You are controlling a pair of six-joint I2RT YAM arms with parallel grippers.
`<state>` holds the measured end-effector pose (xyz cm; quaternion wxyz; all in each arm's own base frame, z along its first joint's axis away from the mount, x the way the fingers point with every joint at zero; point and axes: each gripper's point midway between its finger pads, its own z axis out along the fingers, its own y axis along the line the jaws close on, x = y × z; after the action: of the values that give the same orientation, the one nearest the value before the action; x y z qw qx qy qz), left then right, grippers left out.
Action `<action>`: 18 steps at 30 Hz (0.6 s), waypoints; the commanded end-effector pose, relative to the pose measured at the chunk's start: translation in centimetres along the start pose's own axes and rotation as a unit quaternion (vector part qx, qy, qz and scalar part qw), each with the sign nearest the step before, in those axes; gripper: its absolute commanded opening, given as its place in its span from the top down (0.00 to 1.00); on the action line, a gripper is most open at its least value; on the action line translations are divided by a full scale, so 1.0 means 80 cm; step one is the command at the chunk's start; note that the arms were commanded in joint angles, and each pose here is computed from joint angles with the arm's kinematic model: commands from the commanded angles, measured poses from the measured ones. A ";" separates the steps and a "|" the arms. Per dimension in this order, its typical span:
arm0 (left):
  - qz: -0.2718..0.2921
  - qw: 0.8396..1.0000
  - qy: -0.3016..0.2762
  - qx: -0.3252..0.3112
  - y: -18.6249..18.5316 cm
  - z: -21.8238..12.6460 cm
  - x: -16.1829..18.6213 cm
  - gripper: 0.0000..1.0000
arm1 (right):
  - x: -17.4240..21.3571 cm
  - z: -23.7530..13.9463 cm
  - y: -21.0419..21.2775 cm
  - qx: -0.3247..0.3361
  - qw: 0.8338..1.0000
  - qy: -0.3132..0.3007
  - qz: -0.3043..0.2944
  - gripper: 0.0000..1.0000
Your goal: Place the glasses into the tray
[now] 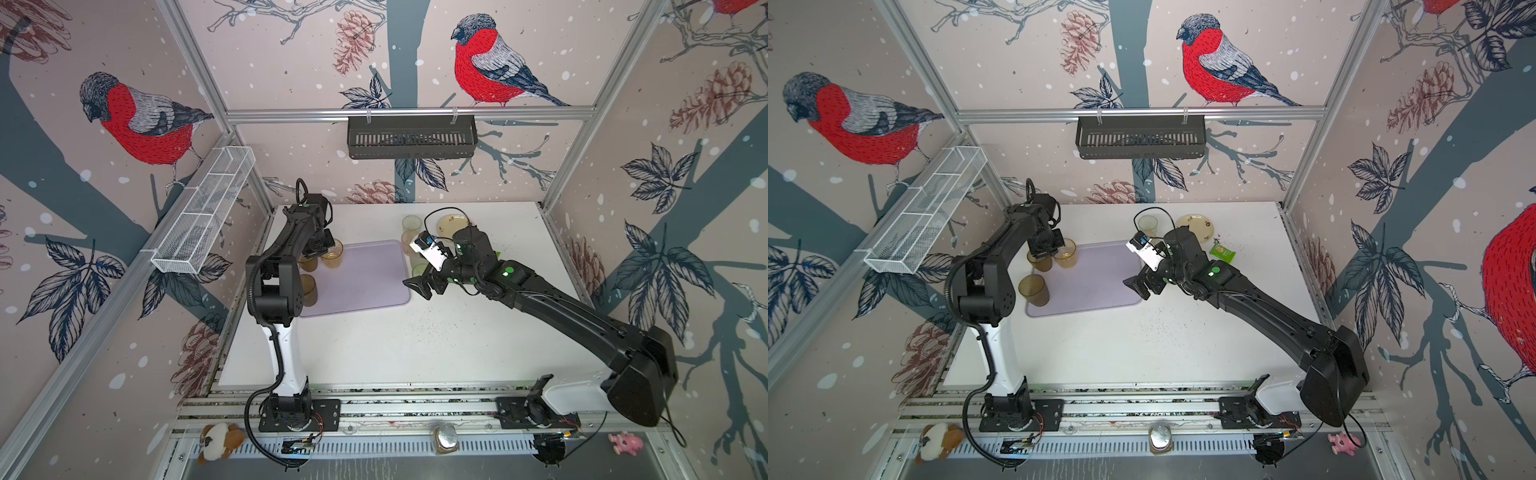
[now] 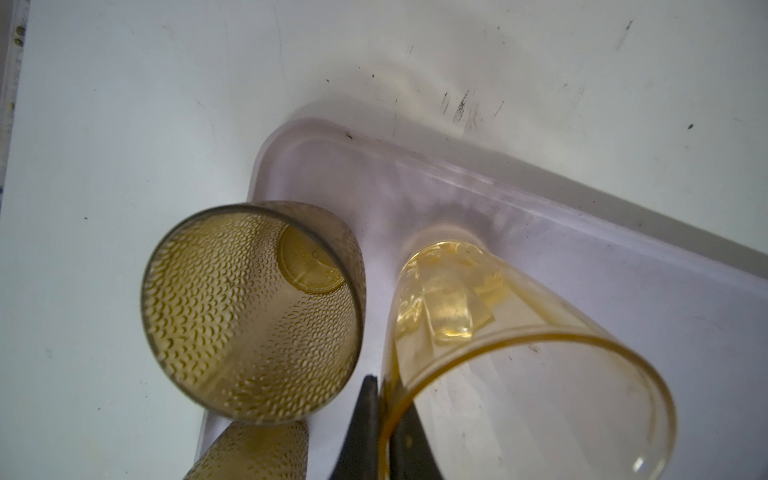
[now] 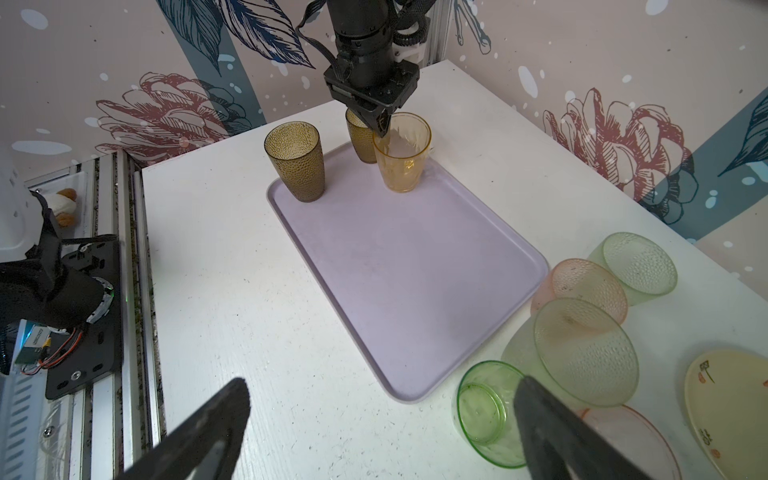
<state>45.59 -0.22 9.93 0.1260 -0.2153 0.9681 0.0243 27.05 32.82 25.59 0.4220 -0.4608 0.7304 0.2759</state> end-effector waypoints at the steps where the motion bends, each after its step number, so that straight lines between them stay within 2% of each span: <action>1: 0.002 1.000 -0.003 -0.006 0.004 -0.004 0.000 1.00 | -0.007 0.000 0.002 -0.003 1.000 -0.010 -0.009 0.00; 18: 0.001 1.000 0.002 -0.006 0.005 0.002 0.003 1.00 | -0.008 -0.003 0.002 -0.001 1.000 -0.012 -0.010 0.01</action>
<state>45.43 -0.22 9.61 0.1228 -0.2152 0.9685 0.0249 27.02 32.81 25.58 0.4219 -0.4610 0.7303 0.2760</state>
